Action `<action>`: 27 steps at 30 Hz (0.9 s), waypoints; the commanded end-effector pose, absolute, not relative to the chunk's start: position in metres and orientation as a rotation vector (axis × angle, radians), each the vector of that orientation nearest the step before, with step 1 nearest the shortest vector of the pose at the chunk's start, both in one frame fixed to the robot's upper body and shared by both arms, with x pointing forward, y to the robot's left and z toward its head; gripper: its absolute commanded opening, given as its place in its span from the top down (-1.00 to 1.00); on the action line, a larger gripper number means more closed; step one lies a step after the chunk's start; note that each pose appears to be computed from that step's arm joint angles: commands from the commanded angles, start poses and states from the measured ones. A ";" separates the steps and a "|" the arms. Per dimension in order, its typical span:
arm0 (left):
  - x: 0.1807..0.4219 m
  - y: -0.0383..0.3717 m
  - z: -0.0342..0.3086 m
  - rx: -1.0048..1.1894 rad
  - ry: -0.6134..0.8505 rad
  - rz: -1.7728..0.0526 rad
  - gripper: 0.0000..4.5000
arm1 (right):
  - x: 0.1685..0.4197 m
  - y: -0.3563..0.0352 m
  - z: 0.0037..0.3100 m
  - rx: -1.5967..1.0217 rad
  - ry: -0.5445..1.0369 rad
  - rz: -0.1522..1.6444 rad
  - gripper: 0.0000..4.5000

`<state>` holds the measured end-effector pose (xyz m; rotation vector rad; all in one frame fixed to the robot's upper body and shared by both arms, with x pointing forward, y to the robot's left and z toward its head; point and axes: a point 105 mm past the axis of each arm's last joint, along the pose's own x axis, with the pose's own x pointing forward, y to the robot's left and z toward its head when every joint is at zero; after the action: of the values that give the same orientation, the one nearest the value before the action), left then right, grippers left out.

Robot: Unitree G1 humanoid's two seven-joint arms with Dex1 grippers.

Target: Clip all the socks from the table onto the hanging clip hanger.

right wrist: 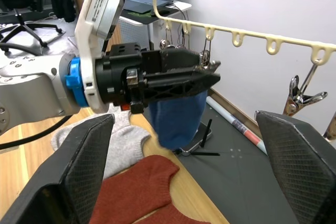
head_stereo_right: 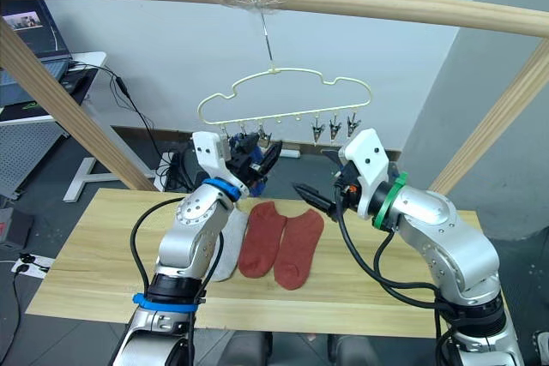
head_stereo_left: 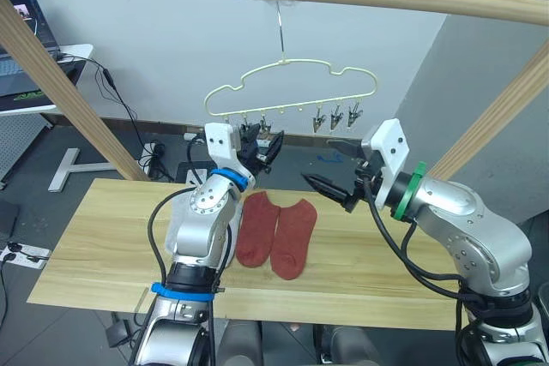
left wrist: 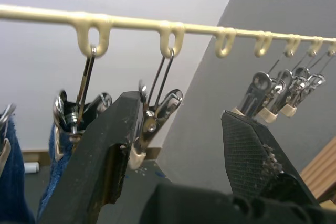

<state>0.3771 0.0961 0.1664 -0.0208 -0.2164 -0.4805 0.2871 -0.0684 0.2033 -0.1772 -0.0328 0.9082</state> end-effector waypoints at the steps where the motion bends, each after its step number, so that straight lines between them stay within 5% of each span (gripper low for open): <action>1: 0.379 0.093 0.182 -0.010 -0.282 -0.475 -0.25 | 0.282 -0.070 0.218 -0.195 -0.095 0.902 -0.99; 20: 0.385 0.094 0.188 0.093 -0.343 -0.439 -0.25 | 0.284 -0.073 0.217 -0.193 -0.092 0.885 -0.99; 27: 0.387 0.096 0.186 0.096 -0.330 -0.422 0.41 | 0.285 -0.073 0.218 -0.193 -0.093 0.883 -1.00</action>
<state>0.3881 0.0985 0.1710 0.0877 -0.2725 -0.4237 0.2891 -0.0717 0.2036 -0.1849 -0.0309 0.8840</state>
